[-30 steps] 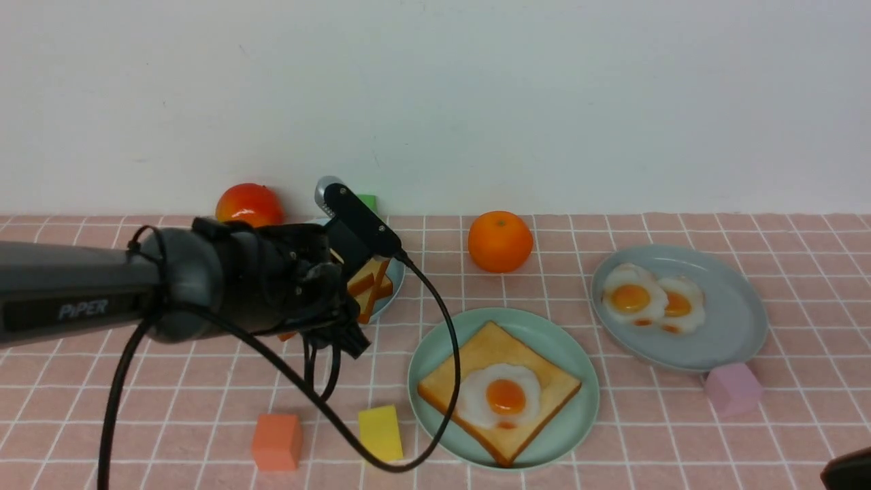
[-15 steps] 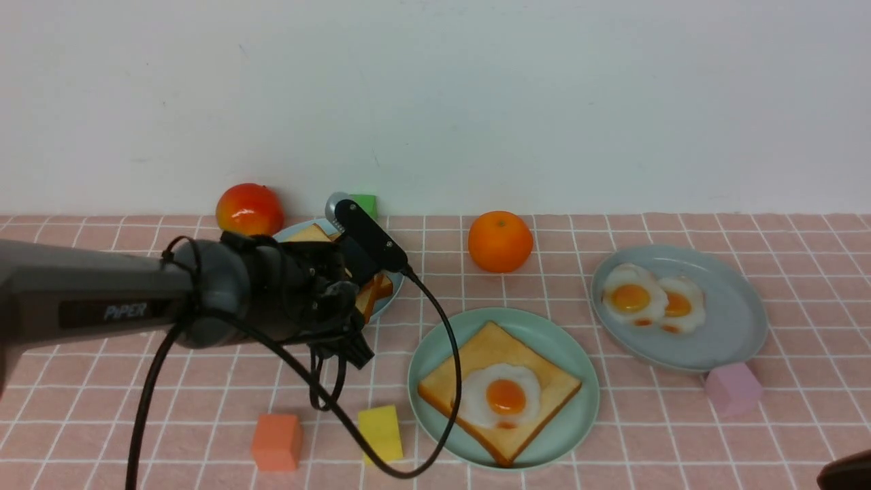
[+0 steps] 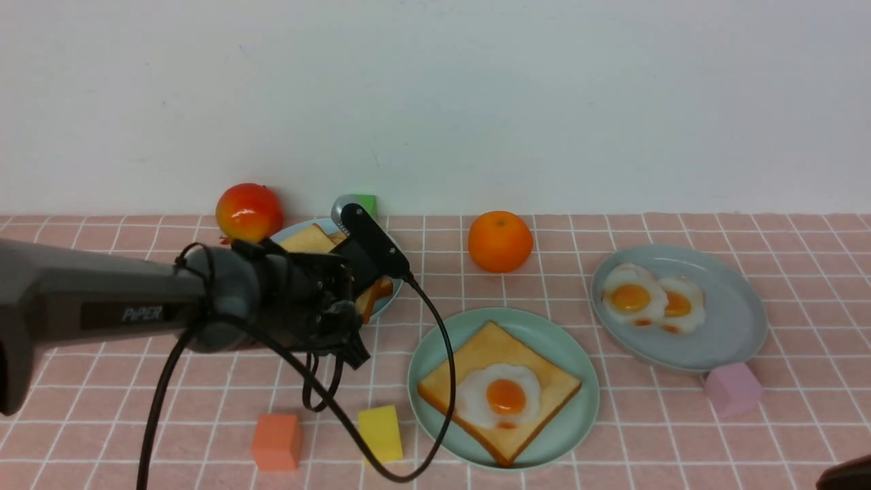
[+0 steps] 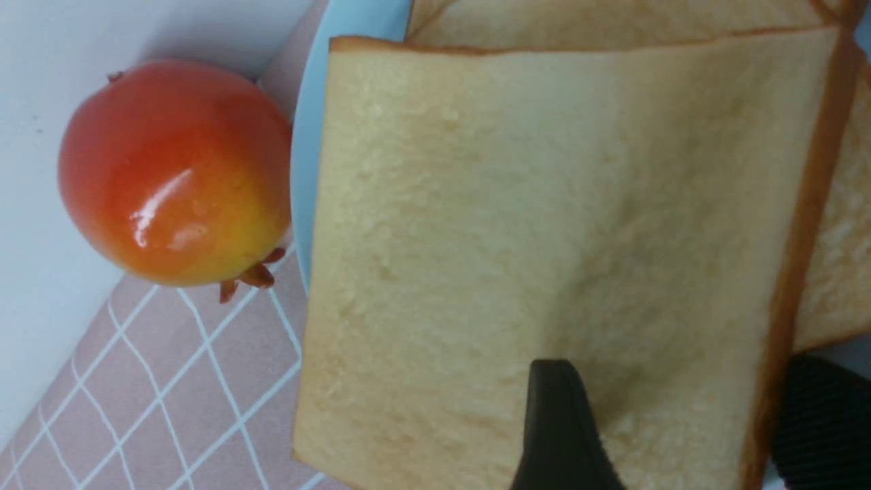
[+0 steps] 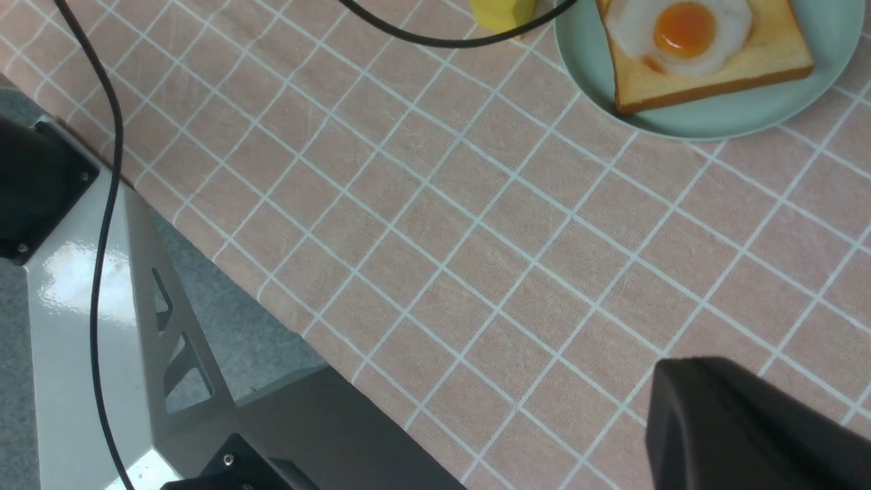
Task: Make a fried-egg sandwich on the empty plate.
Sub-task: Use the left arm to grab a slice of bread
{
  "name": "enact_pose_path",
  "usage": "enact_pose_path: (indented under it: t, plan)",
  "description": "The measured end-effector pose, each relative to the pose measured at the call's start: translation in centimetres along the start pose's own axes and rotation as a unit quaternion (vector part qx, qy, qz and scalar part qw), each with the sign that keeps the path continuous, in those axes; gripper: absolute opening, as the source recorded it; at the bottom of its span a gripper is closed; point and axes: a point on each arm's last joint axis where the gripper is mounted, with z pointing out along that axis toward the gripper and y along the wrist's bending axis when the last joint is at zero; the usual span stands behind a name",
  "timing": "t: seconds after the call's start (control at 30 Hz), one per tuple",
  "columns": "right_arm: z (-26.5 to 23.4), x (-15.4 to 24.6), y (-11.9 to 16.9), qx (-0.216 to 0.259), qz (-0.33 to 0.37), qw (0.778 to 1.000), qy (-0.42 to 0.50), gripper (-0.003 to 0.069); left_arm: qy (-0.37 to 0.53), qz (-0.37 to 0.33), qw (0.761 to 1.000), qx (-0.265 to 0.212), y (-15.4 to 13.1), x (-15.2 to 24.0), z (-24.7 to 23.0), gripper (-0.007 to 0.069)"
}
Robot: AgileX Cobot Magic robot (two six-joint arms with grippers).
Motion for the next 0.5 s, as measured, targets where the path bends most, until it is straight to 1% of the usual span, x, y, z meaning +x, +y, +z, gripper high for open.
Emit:
enact_pose_path:
  t: [0.37,0.4,0.5]
  plan:
    - [0.00,0.00,0.01,-0.001,0.000,1.000,0.000,0.0010,-0.012,-0.011,1.000,-0.012,0.20,-0.20,0.03,0.0449]
    - [0.00,0.00,0.02,-0.001,0.000,1.000,0.000,0.0010,-0.012,-0.016,1.000,-0.012,0.20,-0.20,0.03,0.0444]
    - [0.00,-0.01,0.09,-0.005,0.002,1.000,-0.001,0.0010,-0.012,-0.029,0.999,-0.012,0.20,-0.20,0.03,0.0396]
